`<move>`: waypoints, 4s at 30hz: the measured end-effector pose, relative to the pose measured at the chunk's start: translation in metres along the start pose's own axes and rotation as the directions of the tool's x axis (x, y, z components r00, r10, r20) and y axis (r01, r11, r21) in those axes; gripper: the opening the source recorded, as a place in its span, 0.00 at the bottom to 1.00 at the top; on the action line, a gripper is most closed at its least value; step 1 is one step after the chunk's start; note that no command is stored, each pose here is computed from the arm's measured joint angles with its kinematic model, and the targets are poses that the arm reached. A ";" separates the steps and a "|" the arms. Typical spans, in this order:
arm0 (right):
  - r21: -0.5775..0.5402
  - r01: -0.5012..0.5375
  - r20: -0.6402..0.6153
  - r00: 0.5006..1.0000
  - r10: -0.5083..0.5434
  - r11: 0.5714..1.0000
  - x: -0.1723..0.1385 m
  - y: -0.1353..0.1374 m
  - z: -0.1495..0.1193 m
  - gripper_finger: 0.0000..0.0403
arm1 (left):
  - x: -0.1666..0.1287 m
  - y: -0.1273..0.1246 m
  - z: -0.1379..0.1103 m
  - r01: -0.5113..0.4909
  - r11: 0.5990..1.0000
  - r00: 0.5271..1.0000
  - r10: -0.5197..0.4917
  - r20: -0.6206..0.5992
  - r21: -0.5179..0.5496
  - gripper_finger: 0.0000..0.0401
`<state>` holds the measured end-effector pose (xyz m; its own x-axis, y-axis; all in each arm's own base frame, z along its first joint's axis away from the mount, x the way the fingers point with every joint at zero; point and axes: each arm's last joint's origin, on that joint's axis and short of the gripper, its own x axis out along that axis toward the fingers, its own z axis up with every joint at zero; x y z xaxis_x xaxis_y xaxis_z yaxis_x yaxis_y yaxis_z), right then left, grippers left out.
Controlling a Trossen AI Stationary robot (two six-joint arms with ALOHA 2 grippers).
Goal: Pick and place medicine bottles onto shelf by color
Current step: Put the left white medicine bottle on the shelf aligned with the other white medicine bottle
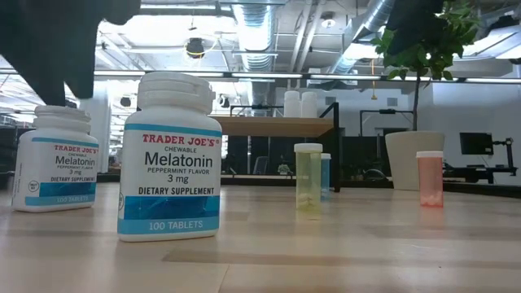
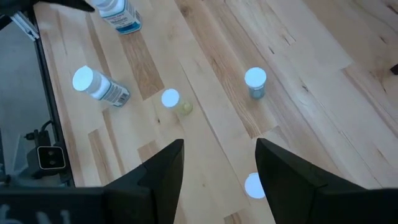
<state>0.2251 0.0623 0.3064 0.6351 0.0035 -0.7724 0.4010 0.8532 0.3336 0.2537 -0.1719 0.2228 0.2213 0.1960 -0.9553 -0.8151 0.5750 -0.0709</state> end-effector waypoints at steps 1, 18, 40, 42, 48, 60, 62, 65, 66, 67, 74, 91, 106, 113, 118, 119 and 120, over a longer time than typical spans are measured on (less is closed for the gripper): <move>0.000 0.000 -0.001 1.000 0.000 1.000 0.000 0.000 0.000 0.54 | 0.004 -0.002 -0.001 -0.005 1.000 1.000 0.005 -0.005 0.005 0.67; -0.020 0.011 -0.011 1.000 -0.011 1.000 0.000 -0.001 -0.001 0.54 | 0.025 -0.010 -0.002 -0.038 0.999 0.998 0.038 -0.043 0.013 0.58; -0.055 0.009 -0.011 1.000 -0.010 0.998 0.000 -0.001 -0.001 0.54 | -0.071 -0.024 0.079 0.054 0.987 0.996 -0.042 -0.082 0.151 0.41; -0.054 0.009 -0.010 1.000 -0.010 0.998 0.000 -0.001 -0.001 0.54 | -0.086 -0.015 0.102 0.020 0.977 0.999 -0.009 -0.051 0.214 0.41; -0.056 0.008 -0.012 1.000 -0.009 0.998 0.000 -0.001 -0.001 0.54 | -0.125 0.017 0.169 0.021 0.906 0.997 -0.050 0.058 0.423 0.36; -0.053 0.001 -0.003 1.000 -0.001 0.999 0.000 0.000 -0.001 0.54 | -0.143 0.126 0.268 -0.088 0.803 0.989 0.000 0.147 0.589 0.37; -0.049 -0.004 0.002 1.000 0.004 0.999 0.000 0.001 0.000 0.54 | -0.138 0.143 0.280 -0.082 0.780 0.993 0.009 0.120 0.620 0.36; -0.029 -0.019 0.019 1.000 0.019 0.999 0.000 0.002 0.002 0.54 | -0.130 0.166 0.292 -0.066 0.747 0.996 0.014 0.083 0.662 0.37; -0.027 -0.022 0.024 0.999 0.023 0.999 0.000 0.002 0.002 0.54 | -0.126 0.172 0.296 -0.060 0.737 0.998 0.020 0.067 0.673 0.38; -0.026 -0.023 0.026 0.999 0.024 0.999 0.000 0.002 0.003 0.54 | -0.121 0.178 0.298 -0.056 0.729 0.998 0.032 0.049 0.682 0.38; -0.007 -0.042 0.045 0.998 0.042 0.999 0.000 0.004 0.004 0.54 | -0.087 0.209 0.304 0.022 0.718 0.994 0.058 -0.090 0.696 0.37; 0.000 -0.061 0.067 0.996 0.061 0.998 0.000 0.006 0.006 0.54 | -0.061 0.209 0.313 -0.022 0.588 0.998 0.059 -0.016 0.809 0.39; 0.034 -0.062 0.067 0.996 0.060 0.997 0.000 0.006 0.006 0.54 | -0.061 0.207 0.317 -0.022 0.531 1.000 0.015 0.017 0.847 0.47; 0.050 -0.063 0.067 0.996 0.060 0.997 0.000 0.006 0.006 0.54 | -0.061 0.207 0.318 -0.024 0.521 1.000 0.016 0.019 0.853 0.55; 0.051 -0.063 0.067 0.996 0.060 0.997 0.000 0.006 0.006 0.54 | -0.061 0.207 0.318 -0.045 0.522 0.999 0.033 0.033 0.852 0.61; 0.051 -0.063 0.067 0.996 0.060 0.997 0.000 0.006 0.006 0.54 | -0.061 0.208 0.319 -0.057 0.521 0.998 0.045 0.039 0.851 0.62; 0.051 -0.063 0.067 0.996 0.060 0.997 0.000 0.006 0.006 0.54 | -0.061 0.208 0.319 -0.071 0.520 0.997 0.060 0.047 0.851 0.62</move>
<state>0.2313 0.0640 0.3122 0.7005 0.0195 -0.7134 0.3932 0.8237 0.4086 0.2417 0.1891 0.3577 0.1970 0.2668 -0.9434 0.0157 0.9613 0.2751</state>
